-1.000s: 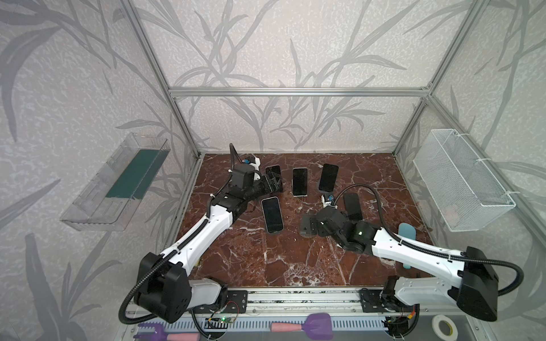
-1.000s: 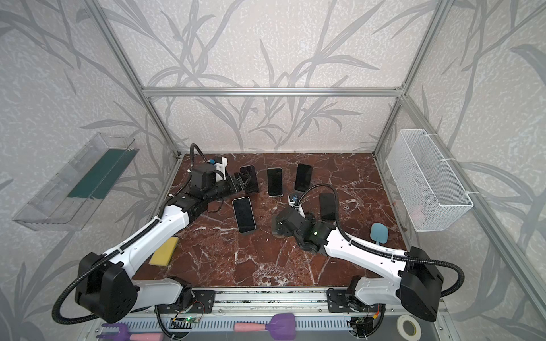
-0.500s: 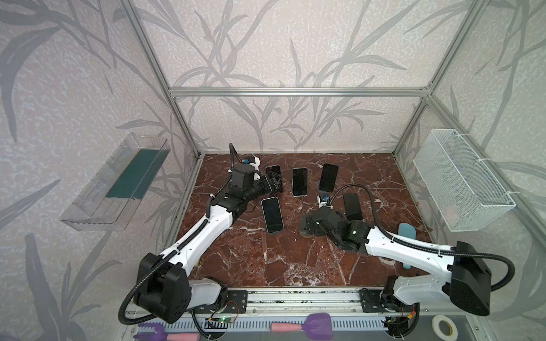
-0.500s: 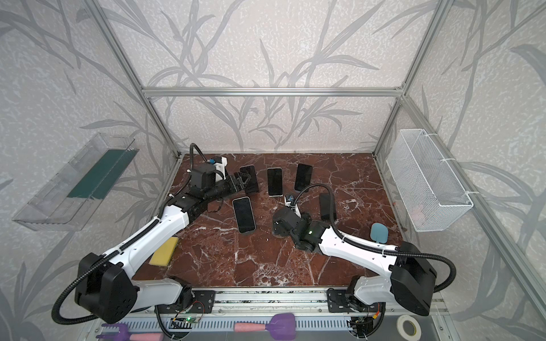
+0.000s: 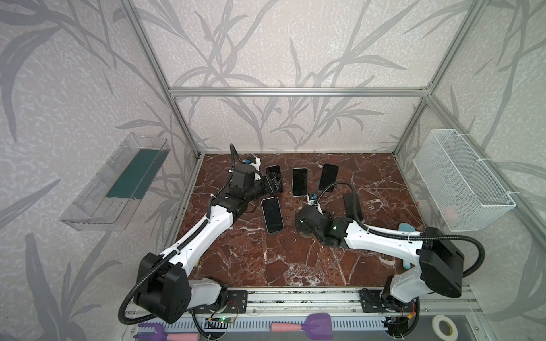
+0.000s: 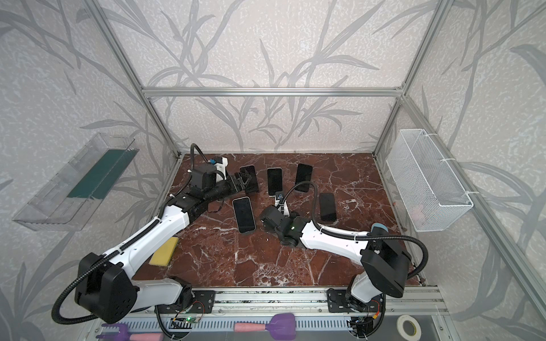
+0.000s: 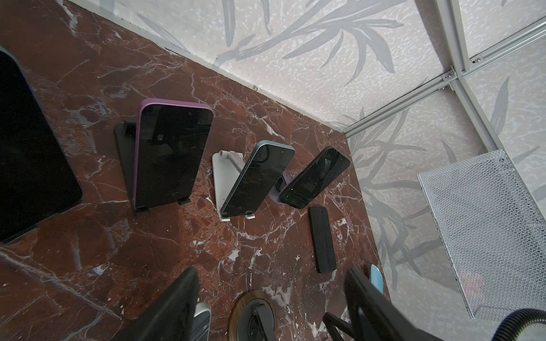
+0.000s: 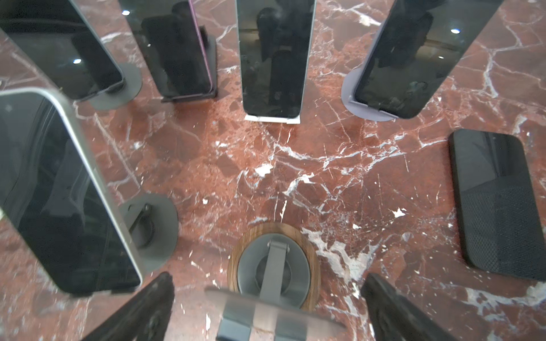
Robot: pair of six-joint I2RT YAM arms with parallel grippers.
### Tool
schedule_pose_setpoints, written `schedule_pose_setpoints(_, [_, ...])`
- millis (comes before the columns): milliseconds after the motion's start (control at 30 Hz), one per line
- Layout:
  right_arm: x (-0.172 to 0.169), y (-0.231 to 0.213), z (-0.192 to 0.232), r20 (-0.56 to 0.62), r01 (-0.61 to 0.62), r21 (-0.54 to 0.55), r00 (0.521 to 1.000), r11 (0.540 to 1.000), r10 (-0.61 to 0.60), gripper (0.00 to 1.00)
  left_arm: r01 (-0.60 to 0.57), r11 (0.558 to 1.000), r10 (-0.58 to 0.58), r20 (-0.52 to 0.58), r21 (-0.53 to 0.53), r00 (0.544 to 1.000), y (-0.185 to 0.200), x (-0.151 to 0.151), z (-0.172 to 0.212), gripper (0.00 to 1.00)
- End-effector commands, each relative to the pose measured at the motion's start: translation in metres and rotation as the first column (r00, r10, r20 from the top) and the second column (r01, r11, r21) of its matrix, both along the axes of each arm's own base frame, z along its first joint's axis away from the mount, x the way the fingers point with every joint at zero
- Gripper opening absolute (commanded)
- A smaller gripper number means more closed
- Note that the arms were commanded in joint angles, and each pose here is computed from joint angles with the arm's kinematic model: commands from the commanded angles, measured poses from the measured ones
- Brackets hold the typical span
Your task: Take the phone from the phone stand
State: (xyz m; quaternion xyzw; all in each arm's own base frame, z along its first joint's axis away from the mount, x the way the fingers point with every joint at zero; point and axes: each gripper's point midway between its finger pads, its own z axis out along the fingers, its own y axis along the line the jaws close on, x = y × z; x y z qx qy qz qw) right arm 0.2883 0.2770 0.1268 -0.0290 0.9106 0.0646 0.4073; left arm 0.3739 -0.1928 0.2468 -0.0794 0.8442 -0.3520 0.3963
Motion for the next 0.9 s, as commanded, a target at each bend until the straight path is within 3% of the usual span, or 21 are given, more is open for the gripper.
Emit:
schedule_pose_setpoints(0, [0.009, -0.017, 0.007, 0.053, 0.157, 0.008, 0.986, 0.988, -0.158, 0.99, 0.013, 0.999, -0.012, 0.017, -0.035, 1.000, -0.006, 0.001, 0.008, 0.78])
schedule_pose_setpoints(167, [0.009, -0.006, -0.004, 0.046, 0.140, 0.072, 0.989, 0.988, -0.143, 0.95, 0.016, 0.999, -0.015, 0.022, -0.043, 1.000, -0.006, 0.000, 0.011, 0.78])
schedule_pose_setpoints(500, [0.008, -0.002, -0.030, 0.013, 0.138, 0.051, 0.990, 0.989, -0.139, 0.83, 0.012, 0.999, -0.011, 0.039, -0.044, 0.999, -0.004, -0.002, 0.017, 0.78])
schedule_pose_setpoints(867, [0.006, -0.007, -0.014, 0.067, 0.074, 0.030, 0.995, 0.997, -0.075, 0.68, 0.017, 0.999, -0.015, 0.050, -0.044, 0.999, -0.005, -0.002, 0.020, 0.78])
